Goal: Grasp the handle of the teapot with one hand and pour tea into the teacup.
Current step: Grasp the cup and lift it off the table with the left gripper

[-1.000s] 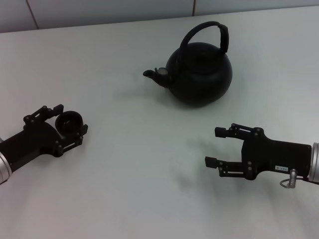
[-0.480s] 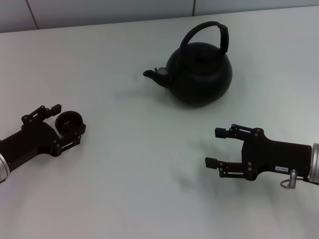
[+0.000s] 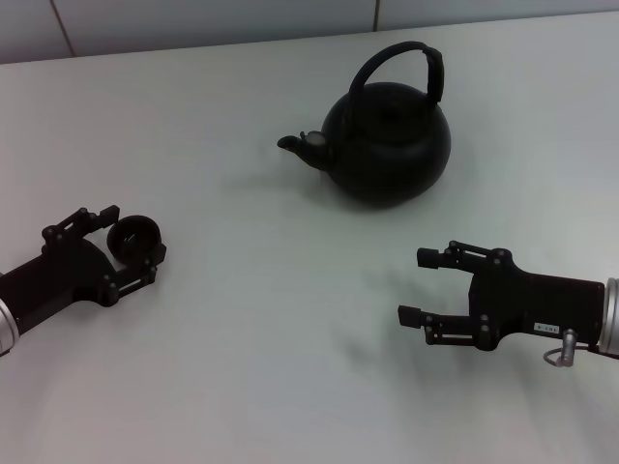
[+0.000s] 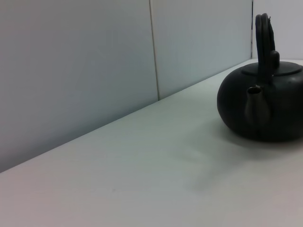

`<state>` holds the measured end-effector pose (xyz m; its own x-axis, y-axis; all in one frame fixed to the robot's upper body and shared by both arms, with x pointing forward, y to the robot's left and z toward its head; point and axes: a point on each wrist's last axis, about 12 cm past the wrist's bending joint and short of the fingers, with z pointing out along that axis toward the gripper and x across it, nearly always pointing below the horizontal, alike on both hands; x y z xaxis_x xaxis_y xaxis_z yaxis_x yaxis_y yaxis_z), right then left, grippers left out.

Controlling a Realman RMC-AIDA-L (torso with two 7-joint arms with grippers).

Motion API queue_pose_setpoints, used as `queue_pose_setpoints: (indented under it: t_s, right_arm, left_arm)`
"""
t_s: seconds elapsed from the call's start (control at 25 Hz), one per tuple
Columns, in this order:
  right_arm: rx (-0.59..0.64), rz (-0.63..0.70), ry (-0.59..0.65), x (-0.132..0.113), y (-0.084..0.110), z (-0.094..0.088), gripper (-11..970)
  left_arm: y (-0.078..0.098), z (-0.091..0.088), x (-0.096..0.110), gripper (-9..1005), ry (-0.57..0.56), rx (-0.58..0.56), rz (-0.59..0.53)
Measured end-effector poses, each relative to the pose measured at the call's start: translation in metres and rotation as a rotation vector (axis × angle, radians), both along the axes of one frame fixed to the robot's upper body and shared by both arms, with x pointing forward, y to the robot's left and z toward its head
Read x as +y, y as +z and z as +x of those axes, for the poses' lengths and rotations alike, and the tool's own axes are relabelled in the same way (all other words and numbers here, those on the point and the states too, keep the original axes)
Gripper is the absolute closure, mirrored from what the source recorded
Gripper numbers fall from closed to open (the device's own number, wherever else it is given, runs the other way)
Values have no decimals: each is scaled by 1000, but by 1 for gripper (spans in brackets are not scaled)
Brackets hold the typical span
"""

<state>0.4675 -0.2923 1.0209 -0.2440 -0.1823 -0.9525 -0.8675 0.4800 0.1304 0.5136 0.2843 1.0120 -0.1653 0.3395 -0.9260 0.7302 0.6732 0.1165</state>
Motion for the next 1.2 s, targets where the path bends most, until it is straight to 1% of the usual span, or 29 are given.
queue_pose_setpoints:
  t_s: [0.72, 0.84, 1.2]
  right_arm:
    - [0, 0, 0, 0, 0, 0, 132]
    - [0, 0, 0, 0, 0, 0, 132]
    - [0, 0, 0, 0, 0, 0, 132]
  left_arm:
    - [-1, 3, 1, 224, 21, 23, 7]
    - [-3, 3, 0, 228, 9, 33, 27]
    - [-2, 6, -4, 243, 1, 27, 38]
